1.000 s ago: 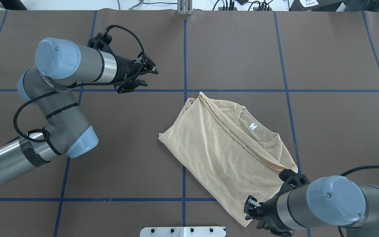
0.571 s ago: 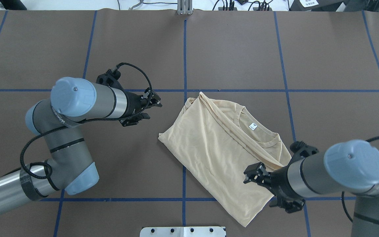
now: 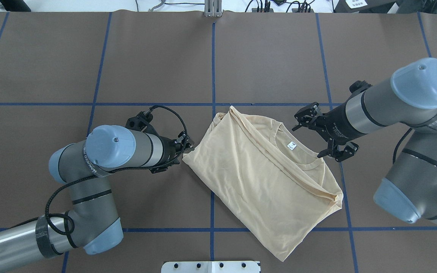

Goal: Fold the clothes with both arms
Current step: 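Push the shirt's side with the left gripper while the right gripper releases and rises, then withdraw the left gripper while the right gripper moves to the shirt's near edge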

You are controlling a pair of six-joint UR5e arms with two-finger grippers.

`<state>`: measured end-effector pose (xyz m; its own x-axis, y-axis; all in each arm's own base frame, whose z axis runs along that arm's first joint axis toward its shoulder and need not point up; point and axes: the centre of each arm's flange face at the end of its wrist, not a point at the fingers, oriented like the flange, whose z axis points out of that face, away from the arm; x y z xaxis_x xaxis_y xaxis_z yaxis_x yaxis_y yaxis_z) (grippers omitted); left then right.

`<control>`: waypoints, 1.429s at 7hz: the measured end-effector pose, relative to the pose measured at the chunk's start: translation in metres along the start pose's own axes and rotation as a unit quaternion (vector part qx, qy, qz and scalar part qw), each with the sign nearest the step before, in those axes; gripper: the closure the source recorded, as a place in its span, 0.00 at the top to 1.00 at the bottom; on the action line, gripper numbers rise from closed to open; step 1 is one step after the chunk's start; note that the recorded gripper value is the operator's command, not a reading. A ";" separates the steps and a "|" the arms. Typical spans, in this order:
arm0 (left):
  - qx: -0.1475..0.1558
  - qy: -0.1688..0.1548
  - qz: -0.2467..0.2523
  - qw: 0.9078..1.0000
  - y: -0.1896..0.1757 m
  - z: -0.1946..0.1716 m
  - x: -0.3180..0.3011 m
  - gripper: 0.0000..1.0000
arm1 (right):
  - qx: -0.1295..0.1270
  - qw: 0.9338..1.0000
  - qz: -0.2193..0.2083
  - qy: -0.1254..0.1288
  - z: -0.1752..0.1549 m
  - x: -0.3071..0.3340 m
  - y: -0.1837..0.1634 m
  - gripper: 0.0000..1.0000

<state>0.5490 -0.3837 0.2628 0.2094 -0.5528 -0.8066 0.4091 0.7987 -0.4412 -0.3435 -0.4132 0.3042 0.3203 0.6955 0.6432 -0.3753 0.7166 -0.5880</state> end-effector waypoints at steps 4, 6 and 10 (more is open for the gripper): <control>-0.001 -0.013 0.002 1.000 0.008 0.015 -0.008 0.61 | 0.019 1.000 -0.014 0.006 0.016 -0.014 -0.029 1.00; -0.001 -0.016 0.002 1.000 0.008 0.020 -0.009 0.57 | 0.020 1.000 -0.017 0.009 0.018 -0.014 -0.032 1.00; 0.001 -0.015 0.001 1.000 0.009 0.025 -0.004 0.00 | 0.020 1.000 -0.016 0.008 0.016 -0.014 -0.033 1.00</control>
<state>0.5739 -0.3797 0.2720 0.2376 -0.5582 -0.7950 0.4112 0.7993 -0.4383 -0.3497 -0.4478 0.3223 0.3471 0.6730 0.6532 -0.3990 0.7363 -0.5465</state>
